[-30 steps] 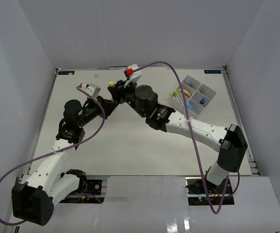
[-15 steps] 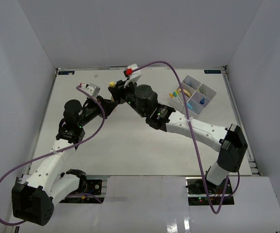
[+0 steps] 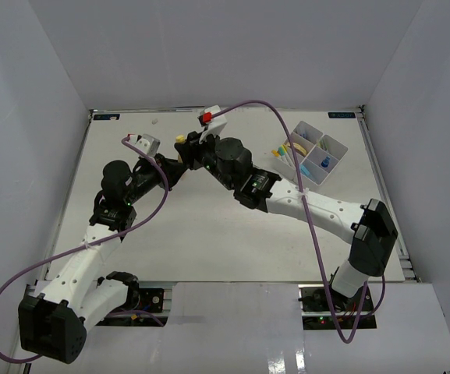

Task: Sort the stationery into containers
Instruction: Close the pen cap on the pen.

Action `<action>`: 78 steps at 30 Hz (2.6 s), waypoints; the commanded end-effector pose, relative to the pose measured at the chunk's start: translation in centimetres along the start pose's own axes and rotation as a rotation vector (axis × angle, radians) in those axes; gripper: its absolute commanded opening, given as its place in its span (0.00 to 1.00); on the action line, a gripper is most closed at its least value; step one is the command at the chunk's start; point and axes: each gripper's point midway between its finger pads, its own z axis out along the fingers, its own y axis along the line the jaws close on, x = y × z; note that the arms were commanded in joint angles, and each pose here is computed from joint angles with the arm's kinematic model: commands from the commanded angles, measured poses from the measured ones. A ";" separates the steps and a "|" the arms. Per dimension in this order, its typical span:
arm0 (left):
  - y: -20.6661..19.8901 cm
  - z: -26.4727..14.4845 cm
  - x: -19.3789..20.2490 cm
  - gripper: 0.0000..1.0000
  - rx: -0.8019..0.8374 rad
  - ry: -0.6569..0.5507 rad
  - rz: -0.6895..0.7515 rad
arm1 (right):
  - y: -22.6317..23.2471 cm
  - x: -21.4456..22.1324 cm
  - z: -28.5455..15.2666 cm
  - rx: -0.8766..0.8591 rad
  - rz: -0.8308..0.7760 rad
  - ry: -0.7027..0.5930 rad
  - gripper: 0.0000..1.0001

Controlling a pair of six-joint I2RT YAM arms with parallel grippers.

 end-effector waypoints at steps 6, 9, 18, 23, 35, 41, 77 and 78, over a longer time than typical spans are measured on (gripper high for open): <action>-0.1 -0.4 -0.9 0.00 -0.014 -0.034 0.015 | 0.7 0.6 -0.1 -0.017 0.047 -0.012 0.18; 0.0 -0.5 -0.9 0.00 -0.021 -0.037 0.014 | 0.7 1.0 -0.3 -0.017 0.053 -0.017 0.19; 0.1 -0.6 -1.1 0.00 -0.030 -0.050 0.027 | 1.3 1.5 -0.9 -0.012 0.076 -0.004 0.26; -0.4 -0.8 -1.4 0.00 -0.009 -0.069 0.048 | 1.3 1.9 -1.2 -0.006 0.078 0.006 0.32; -0.8 -0.8 -1.1 0.00 0.024 -0.072 0.067 | 1.0 -0.2 -2.7 0.007 0.092 -0.036 0.44; -0.8 -0.8 -0.9 0.00 0.027 -0.073 0.071 | 1.4 -0.7 -3.2 -0.012 0.103 -0.041 0.51; -10.1 -3.0 0.9 0.00 0.650 0.039 0.073 | 1.2 -3.5 -12.9 -0.796 -0.250 0.007 0.76; -9.9 -2.9 0.9 0.00 0.637 0.036 0.071 | 1.3 -3.1 -12.4 -0.805 -0.243 0.017 0.76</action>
